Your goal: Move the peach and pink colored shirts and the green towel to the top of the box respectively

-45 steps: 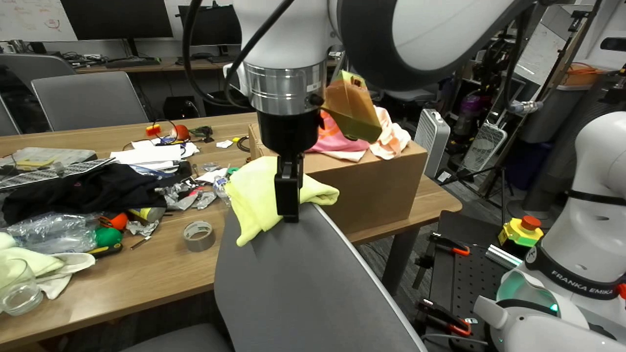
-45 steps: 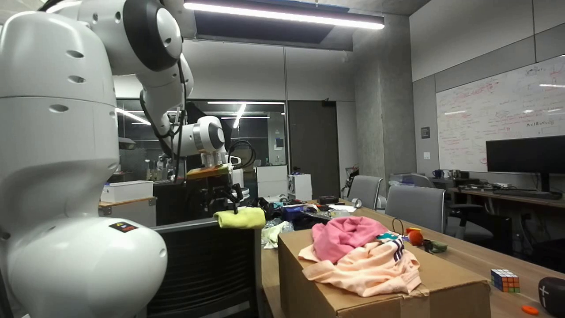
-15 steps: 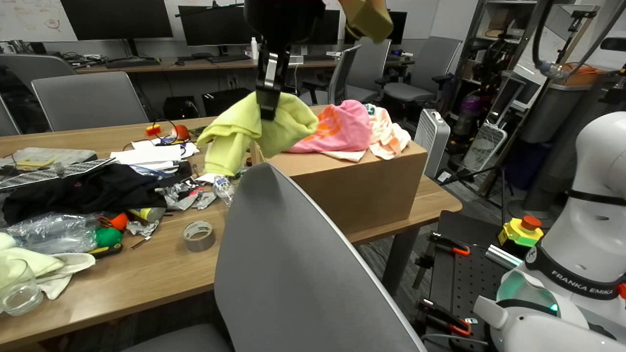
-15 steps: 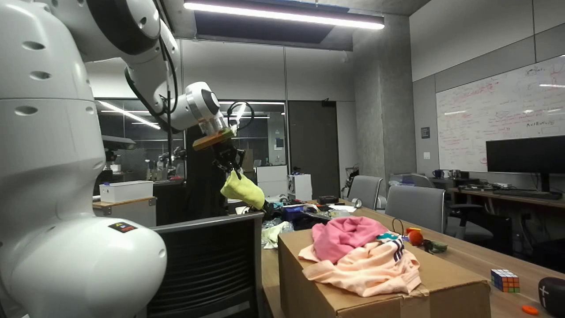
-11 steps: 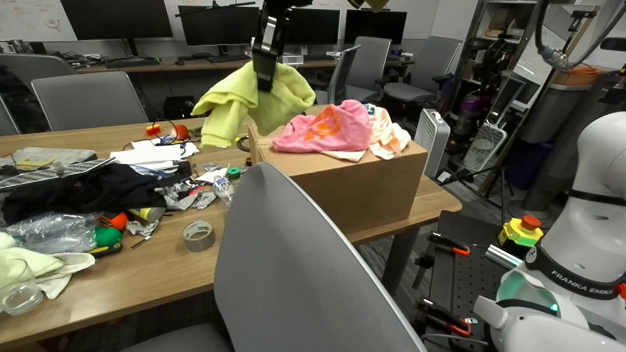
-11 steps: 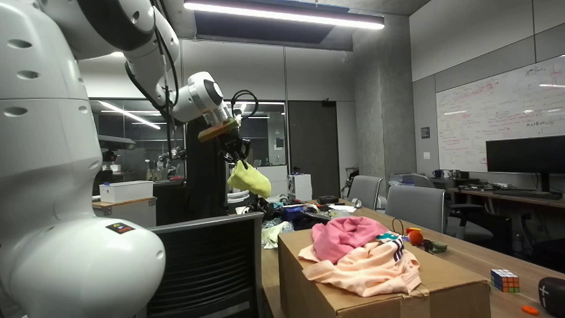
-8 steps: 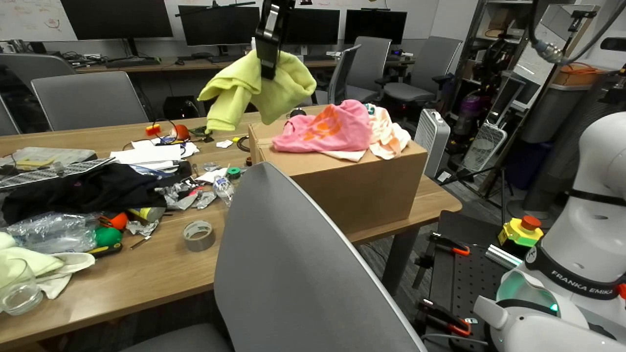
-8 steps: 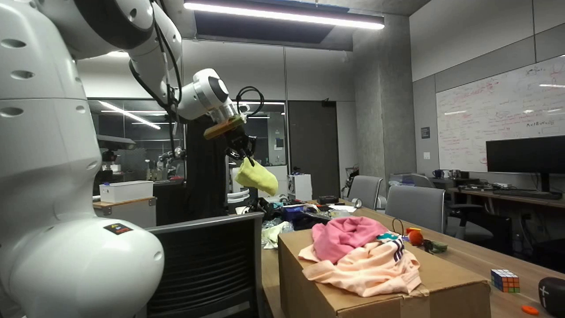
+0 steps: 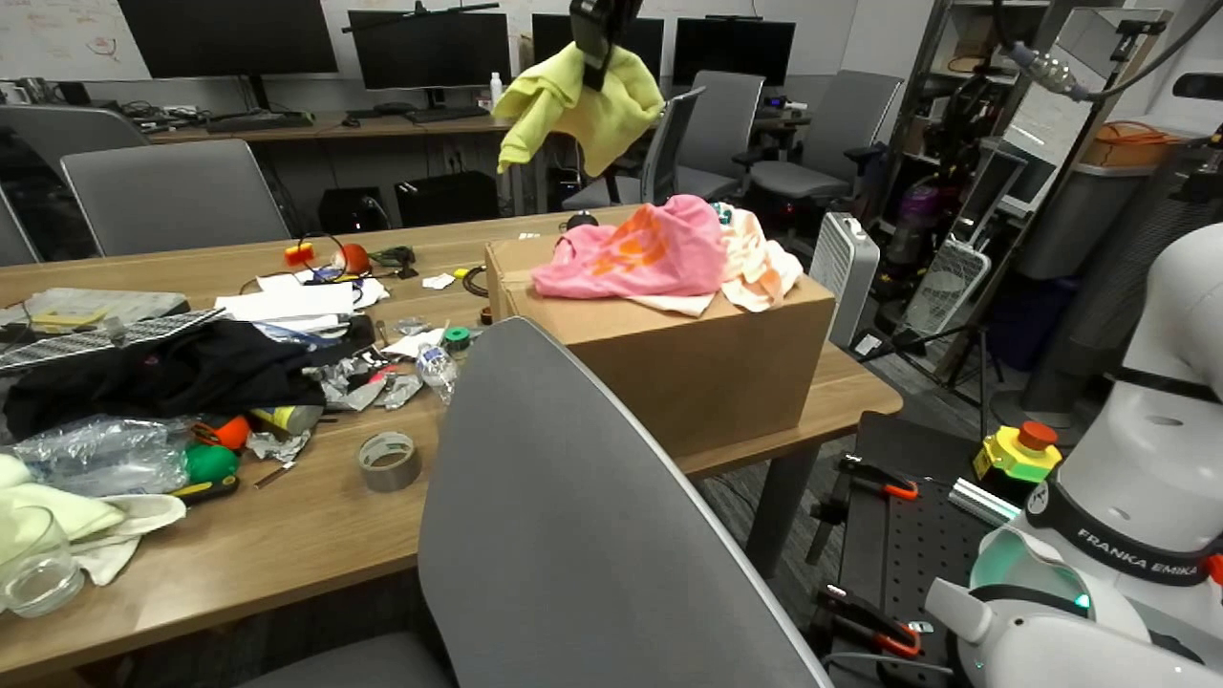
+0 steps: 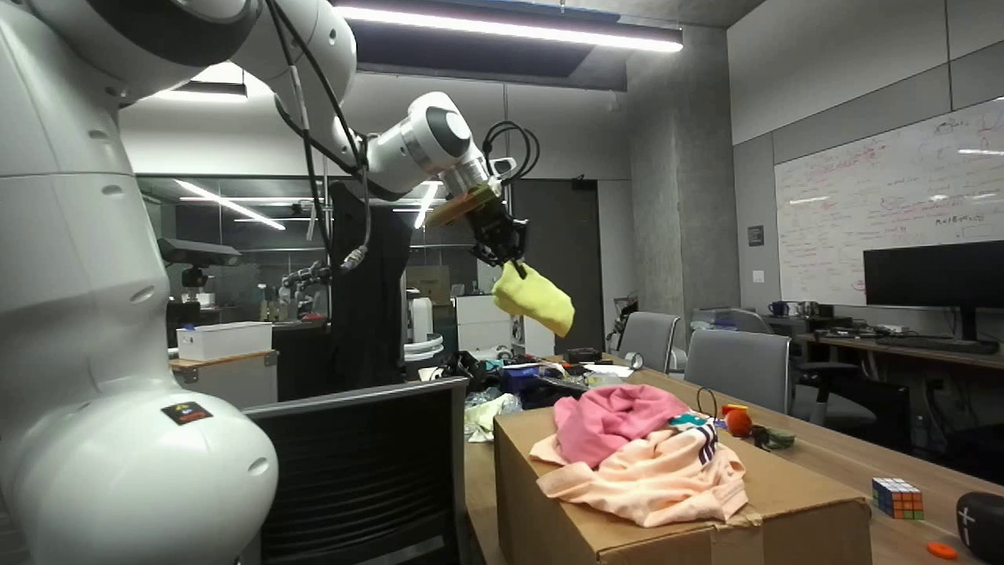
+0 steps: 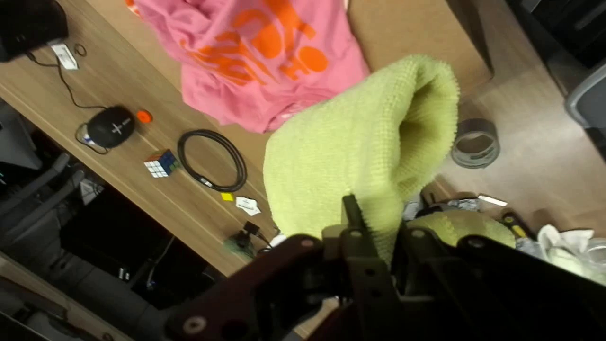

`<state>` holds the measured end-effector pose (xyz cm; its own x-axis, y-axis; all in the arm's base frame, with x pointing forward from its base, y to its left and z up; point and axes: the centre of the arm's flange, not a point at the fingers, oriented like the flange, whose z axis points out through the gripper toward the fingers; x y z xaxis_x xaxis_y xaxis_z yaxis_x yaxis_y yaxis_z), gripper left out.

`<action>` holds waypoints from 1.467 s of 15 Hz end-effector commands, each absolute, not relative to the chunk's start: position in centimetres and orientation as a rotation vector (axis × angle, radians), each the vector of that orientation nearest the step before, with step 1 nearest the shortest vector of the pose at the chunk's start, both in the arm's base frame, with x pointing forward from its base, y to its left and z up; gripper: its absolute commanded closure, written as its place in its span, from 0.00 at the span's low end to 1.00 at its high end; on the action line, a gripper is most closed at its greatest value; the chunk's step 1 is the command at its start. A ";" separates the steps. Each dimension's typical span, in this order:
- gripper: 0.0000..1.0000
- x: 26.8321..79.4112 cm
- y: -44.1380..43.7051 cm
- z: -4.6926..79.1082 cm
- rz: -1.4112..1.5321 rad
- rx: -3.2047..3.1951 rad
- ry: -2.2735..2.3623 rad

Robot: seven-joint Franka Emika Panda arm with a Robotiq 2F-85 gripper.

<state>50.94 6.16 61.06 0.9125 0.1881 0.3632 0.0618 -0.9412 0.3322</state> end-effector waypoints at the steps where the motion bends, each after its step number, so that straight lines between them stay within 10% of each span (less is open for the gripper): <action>1: 0.97 51.1 0.0 63.3 0.623 2.790 -0.042; 9: 0.96 51.1 -7.0 64.1 0.649 2.739 -0.513; 10: 0.64 51.0 -7.3 64.1 0.653 2.737 -0.546; 19: 0.05 49.5 -6.8 61.7 0.631 2.700 -0.507; 22: 0.00 47.9 -5.1 59.1 0.534 2.779 -0.312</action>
<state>50.37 -6.70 60.62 0.8620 -0.2655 0.4318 -0.3885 -0.8932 0.2264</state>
